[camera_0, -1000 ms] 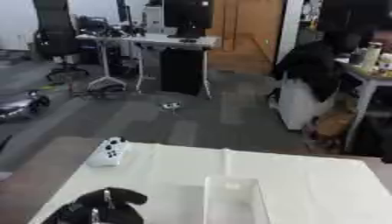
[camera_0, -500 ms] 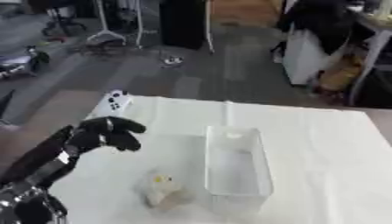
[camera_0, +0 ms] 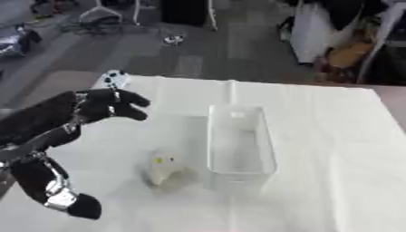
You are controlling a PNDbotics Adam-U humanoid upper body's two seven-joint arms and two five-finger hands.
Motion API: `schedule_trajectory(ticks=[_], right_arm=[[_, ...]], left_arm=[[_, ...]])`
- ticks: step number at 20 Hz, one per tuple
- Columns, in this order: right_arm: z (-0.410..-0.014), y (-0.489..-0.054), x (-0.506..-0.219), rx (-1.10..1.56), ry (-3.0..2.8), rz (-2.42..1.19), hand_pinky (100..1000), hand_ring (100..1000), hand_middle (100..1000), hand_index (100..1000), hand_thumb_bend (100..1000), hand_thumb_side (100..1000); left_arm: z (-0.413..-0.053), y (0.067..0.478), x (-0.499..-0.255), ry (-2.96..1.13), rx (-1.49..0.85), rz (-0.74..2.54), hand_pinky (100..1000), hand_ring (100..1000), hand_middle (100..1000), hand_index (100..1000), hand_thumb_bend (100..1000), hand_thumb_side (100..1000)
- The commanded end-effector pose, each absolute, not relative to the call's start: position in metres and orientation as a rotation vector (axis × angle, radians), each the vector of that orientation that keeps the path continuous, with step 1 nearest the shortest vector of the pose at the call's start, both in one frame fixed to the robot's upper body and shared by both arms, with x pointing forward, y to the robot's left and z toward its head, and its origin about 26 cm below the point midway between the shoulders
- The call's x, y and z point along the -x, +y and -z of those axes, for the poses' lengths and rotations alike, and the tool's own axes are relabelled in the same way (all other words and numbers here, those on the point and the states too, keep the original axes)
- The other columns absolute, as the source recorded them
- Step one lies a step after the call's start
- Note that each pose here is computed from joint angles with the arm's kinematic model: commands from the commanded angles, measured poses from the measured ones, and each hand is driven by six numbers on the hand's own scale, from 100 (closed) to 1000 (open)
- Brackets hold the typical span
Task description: Pick up objects on the table and place them in the box.
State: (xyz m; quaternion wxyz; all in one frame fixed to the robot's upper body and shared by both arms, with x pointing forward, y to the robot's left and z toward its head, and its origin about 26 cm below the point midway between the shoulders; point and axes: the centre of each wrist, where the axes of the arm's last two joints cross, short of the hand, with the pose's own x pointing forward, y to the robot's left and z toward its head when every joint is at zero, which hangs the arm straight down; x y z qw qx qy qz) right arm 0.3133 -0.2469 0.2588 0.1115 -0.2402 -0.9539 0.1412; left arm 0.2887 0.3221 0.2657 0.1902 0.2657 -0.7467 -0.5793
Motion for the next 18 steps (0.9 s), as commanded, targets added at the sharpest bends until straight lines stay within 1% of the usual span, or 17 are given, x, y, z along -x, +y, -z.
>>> schedule_trajectory(ticks=[1,5,10,16,18], right_arm=[[-0.264,-0.246,-0.311,0.703,-2.819,-0.433,139,398,502,591,449,1000],[-0.264,-0.244,-0.311,0.687,-2.822,-0.444,139,399,502,591,448,1000],[-0.265,-0.241,-0.311,0.664,-2.825,-0.463,139,400,502,591,451,1000],[-0.266,-0.237,-0.311,0.653,-2.81,-0.508,140,408,505,593,456,1000],[-0.267,-0.236,-0.312,0.649,-2.808,-0.518,140,408,505,593,455,1000]], left_arm=[[-0.286,0.321,-0.286,-2.018,-0.852,1.718,685,762,862,878,759,1000],[-0.296,0.323,-0.291,-1.931,-0.939,1.77,703,762,854,884,796,1000],[-0.302,0.335,-0.313,-1.818,-1.007,1.781,708,757,847,883,805,1000],[-0.307,0.348,-0.341,-1.649,-1.124,1.854,761,763,836,890,898,1000],[-0.307,0.353,-0.35,-1.596,-1.156,1.877,770,763,833,892,944,1000]])
